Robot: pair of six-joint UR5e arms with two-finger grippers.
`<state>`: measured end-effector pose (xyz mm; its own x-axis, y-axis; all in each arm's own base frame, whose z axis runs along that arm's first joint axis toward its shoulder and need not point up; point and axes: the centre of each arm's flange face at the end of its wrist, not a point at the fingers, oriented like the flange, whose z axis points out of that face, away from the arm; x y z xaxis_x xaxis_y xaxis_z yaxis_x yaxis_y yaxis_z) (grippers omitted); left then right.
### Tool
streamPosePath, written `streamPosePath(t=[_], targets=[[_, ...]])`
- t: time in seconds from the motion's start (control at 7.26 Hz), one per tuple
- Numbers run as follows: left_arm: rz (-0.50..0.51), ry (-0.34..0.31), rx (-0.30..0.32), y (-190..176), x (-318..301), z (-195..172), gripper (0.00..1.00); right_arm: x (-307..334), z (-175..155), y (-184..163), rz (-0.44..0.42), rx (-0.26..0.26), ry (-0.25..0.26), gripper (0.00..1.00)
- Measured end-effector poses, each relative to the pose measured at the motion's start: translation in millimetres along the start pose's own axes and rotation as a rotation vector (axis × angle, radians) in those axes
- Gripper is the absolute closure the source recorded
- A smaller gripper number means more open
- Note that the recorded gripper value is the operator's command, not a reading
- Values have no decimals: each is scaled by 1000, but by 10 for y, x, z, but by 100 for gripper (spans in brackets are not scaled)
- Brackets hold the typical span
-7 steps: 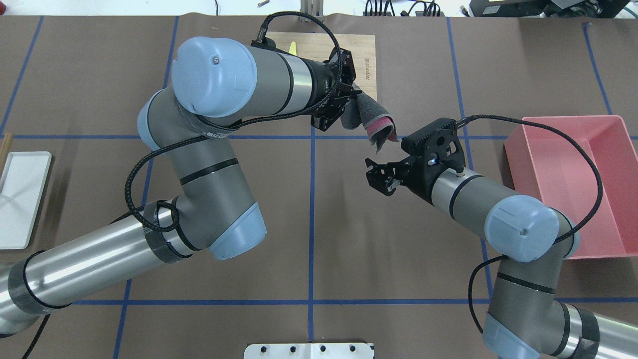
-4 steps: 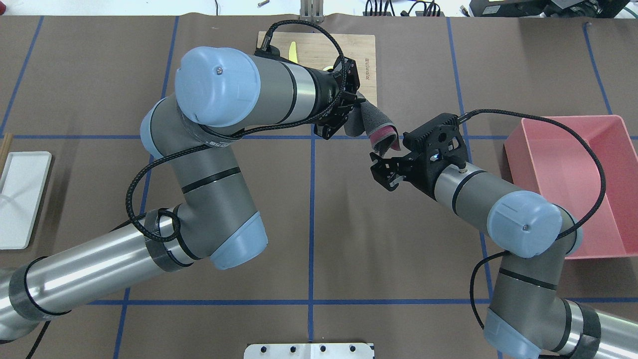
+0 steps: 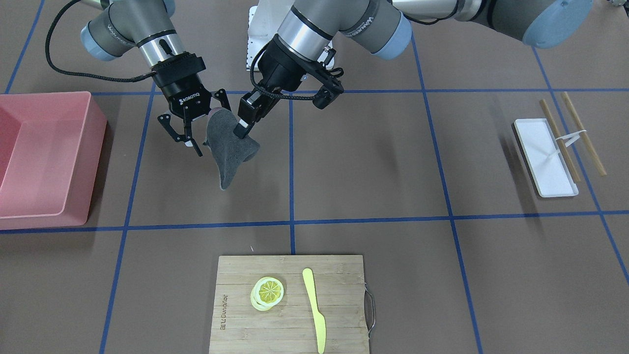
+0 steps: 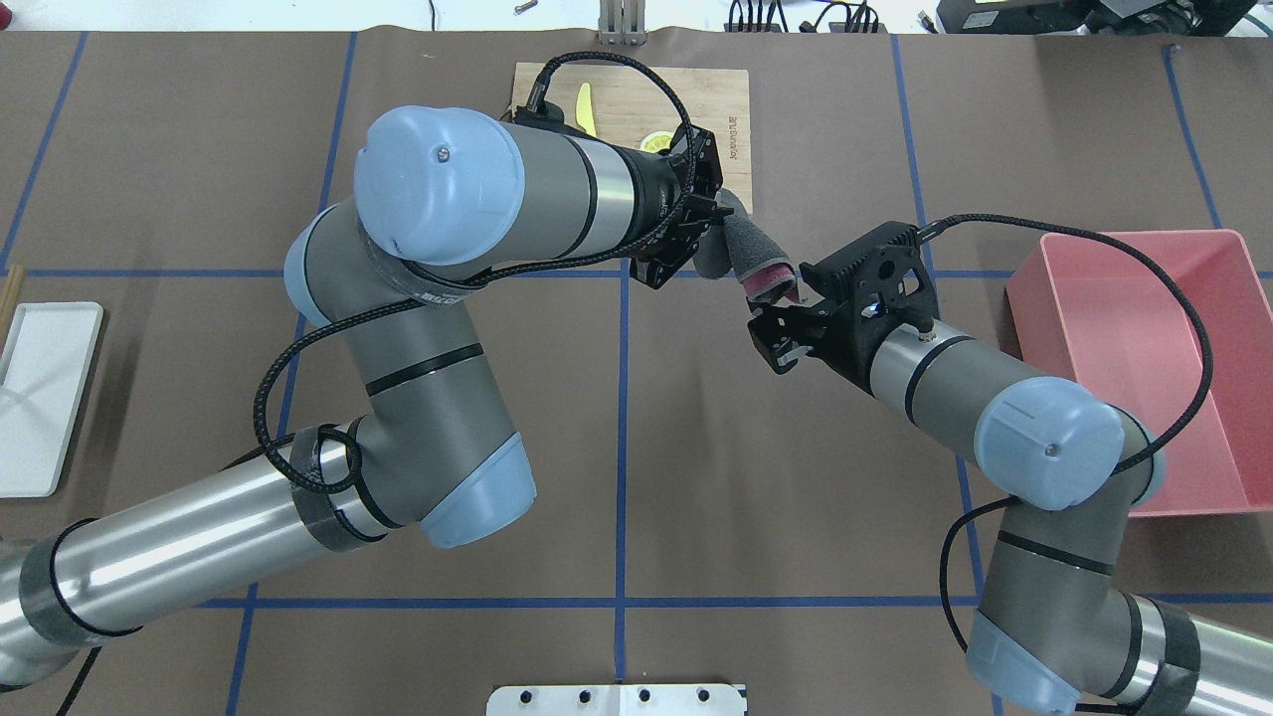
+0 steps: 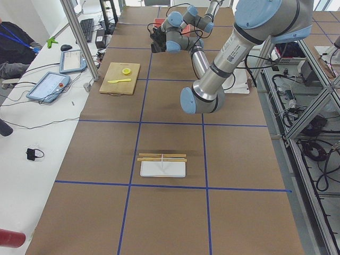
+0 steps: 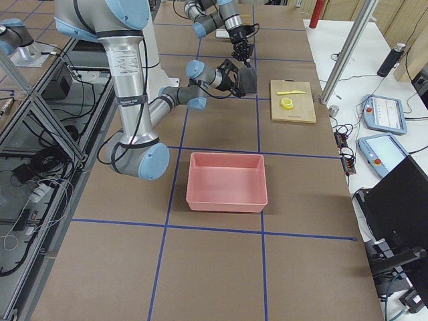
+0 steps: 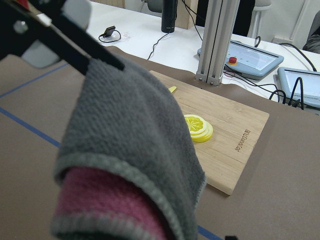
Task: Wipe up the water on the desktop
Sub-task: 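Reach the right gripper to the towel and grasp it beside the left gripper, then open the left gripper and withdraw it while the right gripper pulls the towel away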
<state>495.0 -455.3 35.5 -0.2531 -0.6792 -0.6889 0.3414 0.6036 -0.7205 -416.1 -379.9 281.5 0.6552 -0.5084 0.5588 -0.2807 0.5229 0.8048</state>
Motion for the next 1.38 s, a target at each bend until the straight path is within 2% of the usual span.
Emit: streamPosePath(t=[0.28,0.41,0.55,0.96,1.1,1.38], targets=[[1,0,-12,64,-24,-19,100,11,-5,-1,0,2,3,72],[2,0,-15,79,-33,-22,100,16,-8,0,0,3,5,93],[2,-1,-15,81,-37,-22,100,21,-12,1,0,4,7,100],[2,-4,-11,53,-62,-12,100,53,-28,16,0,4,6,100],[14,-8,-8,12,-96,-20,75,65,-33,25,0,3,7,100],[140,-23,-2,-200,-317,-172,2,76,-38,35,-1,1,8,100]])
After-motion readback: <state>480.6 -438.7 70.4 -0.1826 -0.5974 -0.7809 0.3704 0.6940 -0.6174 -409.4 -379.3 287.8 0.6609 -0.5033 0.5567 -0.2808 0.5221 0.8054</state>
